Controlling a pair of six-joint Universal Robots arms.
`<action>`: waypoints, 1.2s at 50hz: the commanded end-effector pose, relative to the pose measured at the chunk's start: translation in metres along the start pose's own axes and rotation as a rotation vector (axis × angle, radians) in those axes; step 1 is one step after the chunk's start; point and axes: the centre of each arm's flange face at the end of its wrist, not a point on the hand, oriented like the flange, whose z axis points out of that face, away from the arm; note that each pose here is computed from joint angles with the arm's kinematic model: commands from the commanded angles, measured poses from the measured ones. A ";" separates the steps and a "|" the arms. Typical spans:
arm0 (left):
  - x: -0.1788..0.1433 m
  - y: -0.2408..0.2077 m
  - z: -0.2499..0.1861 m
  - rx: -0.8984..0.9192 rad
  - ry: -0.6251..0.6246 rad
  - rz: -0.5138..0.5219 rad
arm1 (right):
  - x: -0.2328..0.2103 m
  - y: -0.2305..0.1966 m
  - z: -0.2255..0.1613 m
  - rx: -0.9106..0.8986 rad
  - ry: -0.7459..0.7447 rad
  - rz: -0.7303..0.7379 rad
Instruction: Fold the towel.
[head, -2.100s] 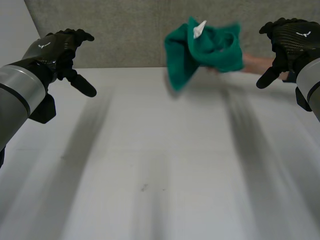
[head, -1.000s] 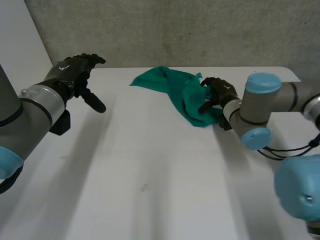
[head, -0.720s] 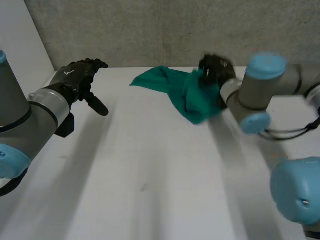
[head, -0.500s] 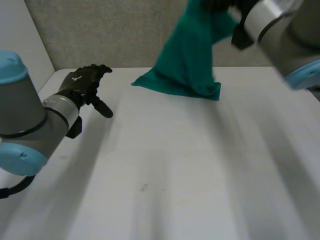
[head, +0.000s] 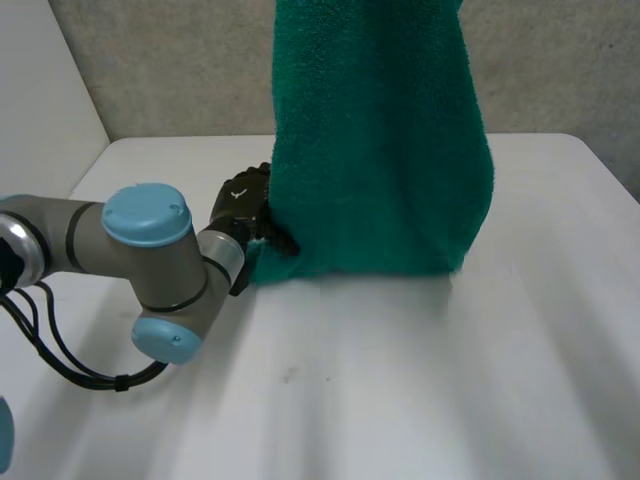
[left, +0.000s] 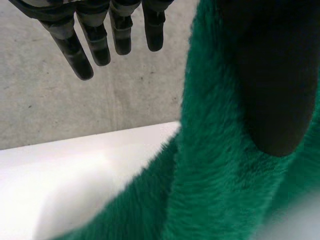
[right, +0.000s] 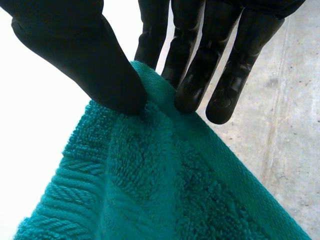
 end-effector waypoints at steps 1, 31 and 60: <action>-0.001 0.007 0.003 -0.001 0.017 -0.013 | 0.002 -0.009 -0.014 0.001 0.039 -0.007; -0.037 -0.131 -0.071 0.153 0.009 0.210 | 0.106 0.210 -0.153 -1.095 0.017 -0.400; 0.030 -0.121 -0.142 0.119 0.148 0.453 | 0.051 0.281 -0.101 -0.963 0.092 0.157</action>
